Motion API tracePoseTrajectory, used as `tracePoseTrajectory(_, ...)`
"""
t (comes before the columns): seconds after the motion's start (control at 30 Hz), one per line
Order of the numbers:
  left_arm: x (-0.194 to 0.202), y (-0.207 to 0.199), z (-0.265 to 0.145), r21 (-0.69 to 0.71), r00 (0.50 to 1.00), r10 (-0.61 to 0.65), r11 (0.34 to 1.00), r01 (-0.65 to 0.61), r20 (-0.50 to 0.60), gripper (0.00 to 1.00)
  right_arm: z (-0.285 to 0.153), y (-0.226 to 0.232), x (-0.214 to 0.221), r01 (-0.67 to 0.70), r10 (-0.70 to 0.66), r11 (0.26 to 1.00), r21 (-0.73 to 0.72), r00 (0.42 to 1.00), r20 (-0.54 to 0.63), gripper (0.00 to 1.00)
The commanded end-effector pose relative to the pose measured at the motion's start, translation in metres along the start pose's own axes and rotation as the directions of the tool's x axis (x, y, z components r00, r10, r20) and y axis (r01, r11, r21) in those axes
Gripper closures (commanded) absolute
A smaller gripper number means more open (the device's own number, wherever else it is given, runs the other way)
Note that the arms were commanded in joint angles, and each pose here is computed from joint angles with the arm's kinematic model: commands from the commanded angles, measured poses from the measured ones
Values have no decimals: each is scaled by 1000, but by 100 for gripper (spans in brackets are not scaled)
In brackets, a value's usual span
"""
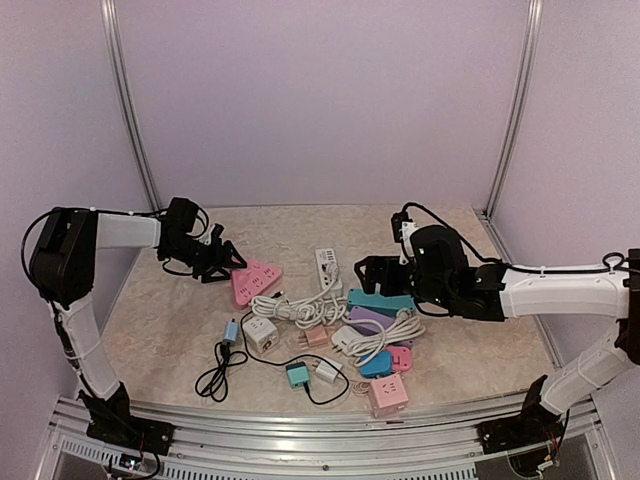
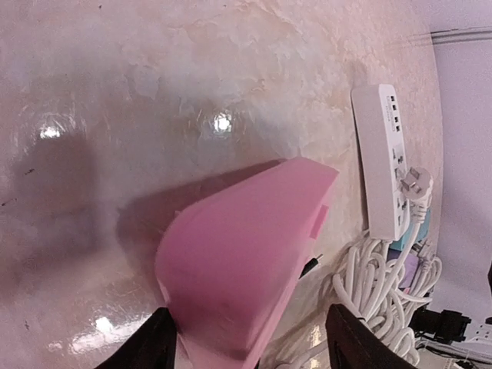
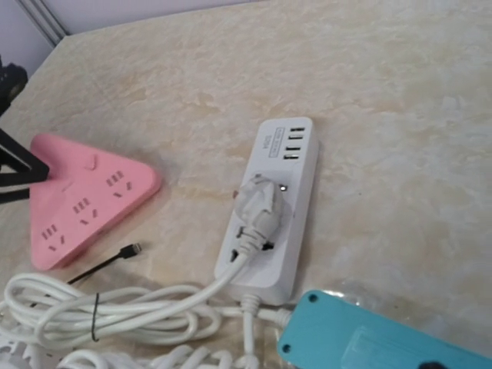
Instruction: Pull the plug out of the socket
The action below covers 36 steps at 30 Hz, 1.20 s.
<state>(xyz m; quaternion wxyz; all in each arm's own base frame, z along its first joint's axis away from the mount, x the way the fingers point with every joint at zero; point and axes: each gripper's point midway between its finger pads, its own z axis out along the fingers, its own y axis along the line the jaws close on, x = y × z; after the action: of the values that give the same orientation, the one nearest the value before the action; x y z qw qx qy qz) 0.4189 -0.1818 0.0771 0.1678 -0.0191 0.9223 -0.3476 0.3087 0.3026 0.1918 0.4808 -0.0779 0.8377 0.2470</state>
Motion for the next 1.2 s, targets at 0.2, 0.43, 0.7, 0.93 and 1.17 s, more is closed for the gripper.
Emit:
tracePoseTrajectory(0.2, -11, 29, -15, -172, 997, 0, 985, 15, 83, 1, -8, -7, -13, 37, -37, 999, -2, 999, 25, 3)
tracePoseTrajectory(0.43, -43, 32, -67, -273, 954, 93, 962, -13, 285, 1, 1, -36, -25, 122, -122, 992, -14, 992, 5, 0)
tracePoseTrajectory(0.7, -88, 51, -171, -350, 811, 148, 934, 74, 566, 1, 2, -128, -52, 180, -185, 978, 106, 982, 39, 0)
tracePoseTrajectory(0.93, -68, 85, -241, -469, 634, 309, 878, 97, 709, 1, -34, -226, -65, 97, -141, 964, 247, 976, 166, 0)
tracePoseTrajectory(1.17, -26, 86, -259, -512, 450, 436, 857, 57, 780, 1, -92, -269, -65, 59, -214, 917, 394, 908, 361, 0)
